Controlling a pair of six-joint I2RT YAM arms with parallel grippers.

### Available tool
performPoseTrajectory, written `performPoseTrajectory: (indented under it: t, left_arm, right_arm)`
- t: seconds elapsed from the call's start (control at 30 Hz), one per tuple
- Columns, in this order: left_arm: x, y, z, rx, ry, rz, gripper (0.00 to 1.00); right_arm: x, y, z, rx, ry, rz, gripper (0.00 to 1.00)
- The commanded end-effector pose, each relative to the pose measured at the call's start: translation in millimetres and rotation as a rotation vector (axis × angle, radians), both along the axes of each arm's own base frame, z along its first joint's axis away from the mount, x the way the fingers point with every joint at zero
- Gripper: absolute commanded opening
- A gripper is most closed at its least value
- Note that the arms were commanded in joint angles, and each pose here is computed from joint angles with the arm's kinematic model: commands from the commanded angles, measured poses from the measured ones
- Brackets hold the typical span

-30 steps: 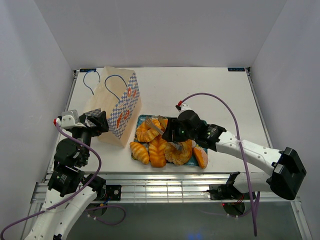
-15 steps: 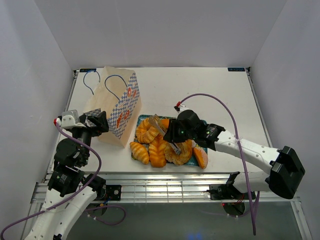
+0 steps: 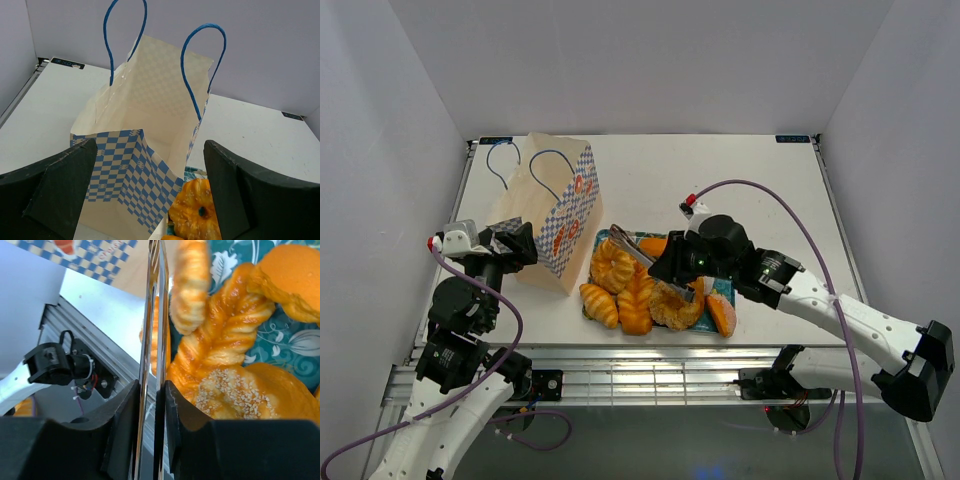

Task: Place the fake bread into the paper bag

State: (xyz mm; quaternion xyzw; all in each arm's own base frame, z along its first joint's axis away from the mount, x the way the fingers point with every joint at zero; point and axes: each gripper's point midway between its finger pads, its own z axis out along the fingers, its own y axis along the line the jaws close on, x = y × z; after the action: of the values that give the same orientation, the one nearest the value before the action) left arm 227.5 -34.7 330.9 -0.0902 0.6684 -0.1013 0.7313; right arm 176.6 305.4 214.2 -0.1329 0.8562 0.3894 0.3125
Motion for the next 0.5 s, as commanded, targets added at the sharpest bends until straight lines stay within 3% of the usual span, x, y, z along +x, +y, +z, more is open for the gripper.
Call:
performPoseTrajectory:
  t: [0.0,0.23,0.47]
  left_arm:
    - [-0.5,-0.5,-0.6,-0.008,-0.001,-0.001,0.98]
    - [0.4,-0.9,-1.5,-0.006,0.004,-0.001,0.98]
    - [1.1,-1.8,-1.7,-0.005,0.006,-0.005,0.98]
  right_arm:
    - [-0.3,2.3,49.3,0.101,-0.096,0.025,0.08]
    - [-3.2,-5.6,35.0,0.070,-0.107,0.032,0.08]
    - [3.4,-25.3,12.6,0.022,-0.064,-0.097,0.28]
